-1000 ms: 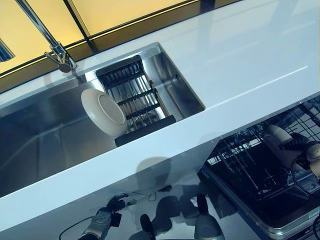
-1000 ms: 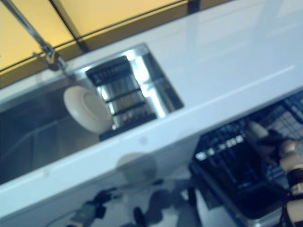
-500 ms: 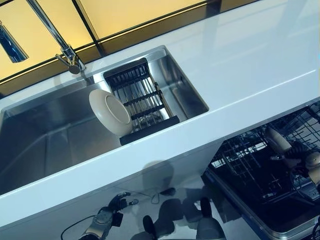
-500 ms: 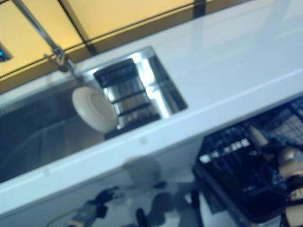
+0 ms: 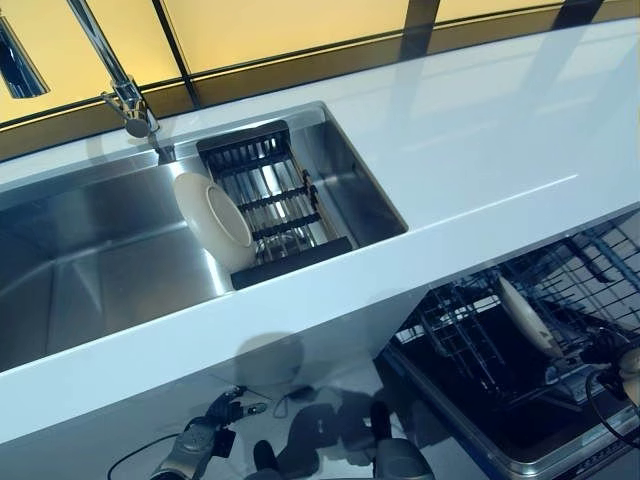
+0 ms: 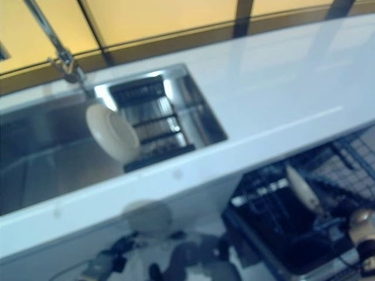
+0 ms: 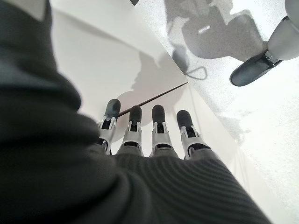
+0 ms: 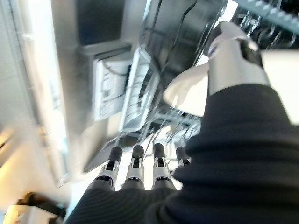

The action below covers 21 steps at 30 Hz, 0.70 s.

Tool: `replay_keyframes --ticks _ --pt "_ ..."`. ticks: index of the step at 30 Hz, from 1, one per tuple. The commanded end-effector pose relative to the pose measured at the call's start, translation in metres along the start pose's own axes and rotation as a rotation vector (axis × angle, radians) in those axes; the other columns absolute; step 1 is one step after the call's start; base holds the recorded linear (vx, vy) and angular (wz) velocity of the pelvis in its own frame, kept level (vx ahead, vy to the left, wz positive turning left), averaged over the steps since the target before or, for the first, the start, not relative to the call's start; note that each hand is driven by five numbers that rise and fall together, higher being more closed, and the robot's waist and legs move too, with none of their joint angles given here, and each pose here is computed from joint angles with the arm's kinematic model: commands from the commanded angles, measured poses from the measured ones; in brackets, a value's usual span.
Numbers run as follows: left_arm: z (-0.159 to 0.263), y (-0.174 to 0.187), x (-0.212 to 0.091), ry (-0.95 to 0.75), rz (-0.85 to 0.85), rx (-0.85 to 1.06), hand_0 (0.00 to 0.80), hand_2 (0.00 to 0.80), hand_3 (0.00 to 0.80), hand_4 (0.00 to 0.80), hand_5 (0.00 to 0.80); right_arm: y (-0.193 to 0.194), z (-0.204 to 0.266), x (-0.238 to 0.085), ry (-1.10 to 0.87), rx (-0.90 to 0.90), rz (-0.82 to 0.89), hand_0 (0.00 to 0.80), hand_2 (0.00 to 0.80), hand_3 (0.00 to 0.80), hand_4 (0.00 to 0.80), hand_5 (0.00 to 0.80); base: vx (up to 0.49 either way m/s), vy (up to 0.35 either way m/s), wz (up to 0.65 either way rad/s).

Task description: Take plates into dishwasher

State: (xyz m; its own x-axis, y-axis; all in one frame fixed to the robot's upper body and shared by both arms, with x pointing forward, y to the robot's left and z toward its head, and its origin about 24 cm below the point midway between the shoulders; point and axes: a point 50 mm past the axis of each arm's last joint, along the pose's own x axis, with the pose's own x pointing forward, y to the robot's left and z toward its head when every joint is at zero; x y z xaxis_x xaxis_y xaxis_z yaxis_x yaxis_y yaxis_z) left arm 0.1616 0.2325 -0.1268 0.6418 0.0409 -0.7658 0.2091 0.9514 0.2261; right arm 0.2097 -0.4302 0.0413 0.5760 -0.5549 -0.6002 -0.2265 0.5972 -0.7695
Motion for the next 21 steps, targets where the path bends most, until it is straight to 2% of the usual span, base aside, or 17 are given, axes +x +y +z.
replay_keyframes --ticks 1,10,15,21 --pt "0.014 0.022 0.002 -0.036 0.059 0.044 0.000 0.000 0.000 0.000 0.000 -0.030 -0.001 -0.008 0.002 0.008 -0.073 0.000 0.000 0.000 0.000 0.000 0.043 -0.021 -0.02" --pt "-0.002 0.032 -0.003 0.018 0.107 0.022 0.000 0.000 0.000 0.000 0.000 -0.108 -0.028 -0.047 0.016 0.091 -0.253 0.000 0.000 0.000 0.000 0.000 0.039 -0.012 -0.10" --pt "-0.005 0.033 -0.004 0.024 0.130 -0.005 0.000 0.000 0.000 0.000 0.000 -0.165 -0.024 -0.081 -0.047 0.156 -0.454 0.000 0.000 0.000 0.000 0.000 0.022 0.004 -0.03" --pt "-0.008 0.034 -0.005 0.028 0.151 -0.026 0.000 0.000 0.000 0.000 0.000 -0.229 -0.006 -0.133 -0.101 0.043 -0.786 0.000 0.000 0.000 0.000 0.000 -0.001 0.006 0.02"
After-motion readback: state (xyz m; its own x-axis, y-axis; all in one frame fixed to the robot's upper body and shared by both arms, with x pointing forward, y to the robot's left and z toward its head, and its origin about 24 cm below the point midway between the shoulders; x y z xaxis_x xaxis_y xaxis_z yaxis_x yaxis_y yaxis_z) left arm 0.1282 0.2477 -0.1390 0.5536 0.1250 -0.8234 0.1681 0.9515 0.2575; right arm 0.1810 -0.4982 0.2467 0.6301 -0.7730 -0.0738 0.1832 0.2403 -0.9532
